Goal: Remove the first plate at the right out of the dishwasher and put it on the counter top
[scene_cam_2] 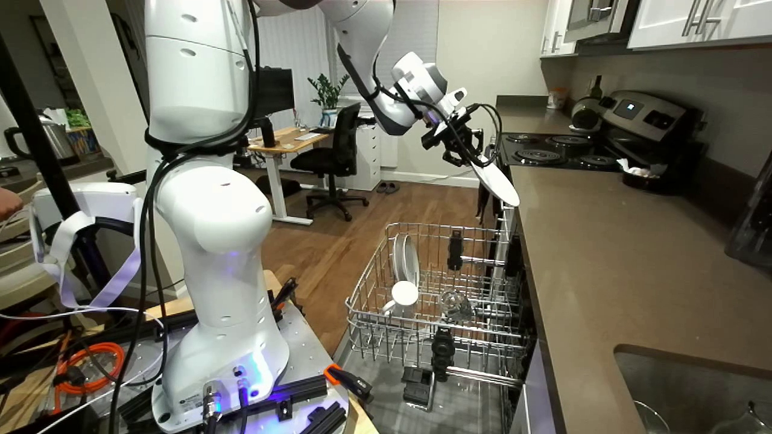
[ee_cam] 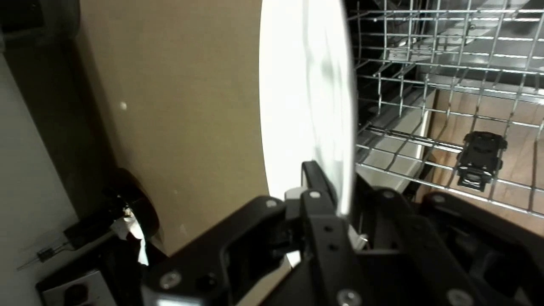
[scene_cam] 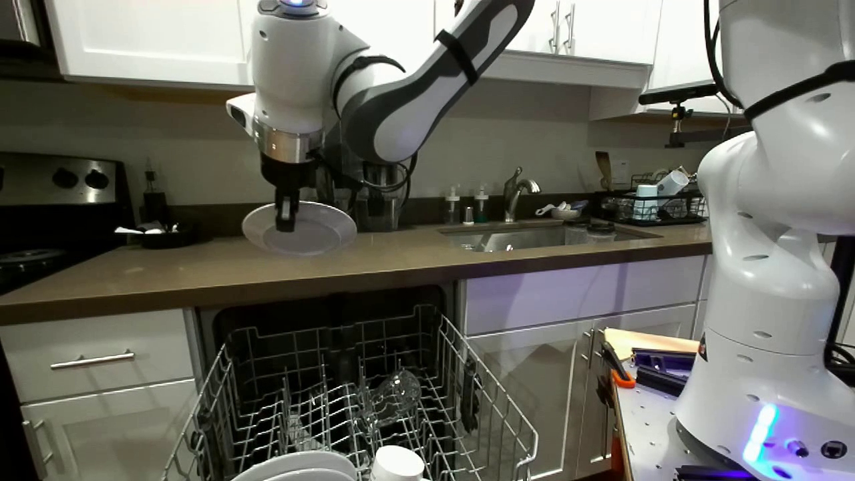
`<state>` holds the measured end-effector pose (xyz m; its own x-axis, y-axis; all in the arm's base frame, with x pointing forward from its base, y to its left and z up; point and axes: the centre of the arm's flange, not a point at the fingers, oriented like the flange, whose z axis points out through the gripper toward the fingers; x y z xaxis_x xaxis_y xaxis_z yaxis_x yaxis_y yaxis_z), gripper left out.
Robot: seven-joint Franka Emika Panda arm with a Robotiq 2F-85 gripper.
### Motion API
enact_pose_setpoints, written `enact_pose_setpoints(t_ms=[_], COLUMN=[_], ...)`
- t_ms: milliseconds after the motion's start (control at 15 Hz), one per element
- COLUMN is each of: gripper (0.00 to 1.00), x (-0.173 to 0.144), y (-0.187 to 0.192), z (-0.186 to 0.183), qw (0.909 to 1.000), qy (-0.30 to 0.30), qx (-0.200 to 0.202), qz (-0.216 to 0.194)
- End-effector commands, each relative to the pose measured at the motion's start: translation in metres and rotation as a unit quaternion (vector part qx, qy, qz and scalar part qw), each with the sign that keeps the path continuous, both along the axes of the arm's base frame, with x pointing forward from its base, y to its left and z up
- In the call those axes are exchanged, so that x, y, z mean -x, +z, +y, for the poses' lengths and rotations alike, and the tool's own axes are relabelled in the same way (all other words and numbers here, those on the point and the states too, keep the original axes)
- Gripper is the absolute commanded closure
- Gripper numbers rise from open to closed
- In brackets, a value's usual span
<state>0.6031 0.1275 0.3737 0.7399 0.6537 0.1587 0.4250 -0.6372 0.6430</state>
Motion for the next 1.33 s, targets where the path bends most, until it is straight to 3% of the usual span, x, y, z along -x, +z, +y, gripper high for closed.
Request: enact_pose_setpoints(t_ms=[0, 400, 800, 1267], gripper=[0.94, 0.94, 0.94, 0.94], x=[-0.023, -0.059, -0.089, -0.11], y=[-0.003, -0.034, -0.064, -0.1], z=[-0.01, -0.028, -0.048, -0.076], qw=[0.9984, 0.9957, 0.9857, 0.9747], qy=[-0.037, -0.073, -0.12, -0.172], qx=[0.032, 0.049, 0.096, 0.118], qz=[-0.029, -0.031, -0.068, -0.081])
